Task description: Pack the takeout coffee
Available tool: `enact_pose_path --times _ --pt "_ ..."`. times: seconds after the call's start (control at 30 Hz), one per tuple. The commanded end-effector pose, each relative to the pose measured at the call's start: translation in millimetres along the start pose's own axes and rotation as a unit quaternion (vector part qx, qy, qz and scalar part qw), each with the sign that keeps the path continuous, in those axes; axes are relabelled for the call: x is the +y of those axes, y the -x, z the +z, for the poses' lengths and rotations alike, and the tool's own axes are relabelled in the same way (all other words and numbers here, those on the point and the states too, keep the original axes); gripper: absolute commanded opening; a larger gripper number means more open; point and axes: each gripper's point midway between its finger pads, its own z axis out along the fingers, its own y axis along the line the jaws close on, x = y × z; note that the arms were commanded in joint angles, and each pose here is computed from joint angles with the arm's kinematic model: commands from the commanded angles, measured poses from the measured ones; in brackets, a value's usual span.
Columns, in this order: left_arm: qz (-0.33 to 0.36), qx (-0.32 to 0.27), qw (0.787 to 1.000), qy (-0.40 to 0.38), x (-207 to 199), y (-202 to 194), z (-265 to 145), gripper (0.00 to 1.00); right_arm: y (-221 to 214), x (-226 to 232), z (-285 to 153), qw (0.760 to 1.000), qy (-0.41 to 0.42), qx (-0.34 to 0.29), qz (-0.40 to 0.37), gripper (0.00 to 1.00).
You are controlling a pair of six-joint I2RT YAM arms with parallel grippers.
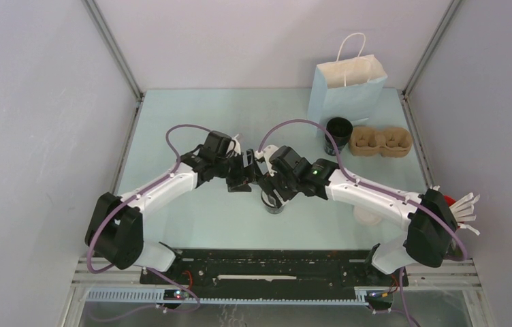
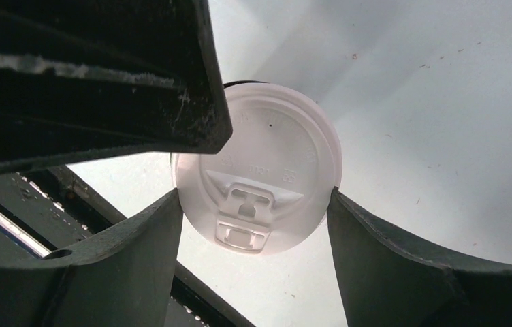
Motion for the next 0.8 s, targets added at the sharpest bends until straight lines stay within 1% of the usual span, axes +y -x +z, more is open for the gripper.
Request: enact_pose_path --times 0.0,0.23,0.53,0.77 --pt "0.009 -0.02 1.0 -0.008 -8 7 -12 0.79 15 12 -13 1.0 0.012 -0.022 0.0 0.79" --pt "0.004 -0.014 1.0 -0.008 -5 5 -8 0.79 12 13 -2 1.0 0.007 -0.017 -0.006 0.8" --pt "0.003 0.002 1.0 -0.011 -4 -1 -1 0.71 4 10 7 1.0 -0.002 -0.003 -0.003 0.82" --pt "0.007 0.019 1.0 -0.009 -3 -8 9 0.68 7 8 8 1.0 -0.007 -0.009 0.001 0.85"
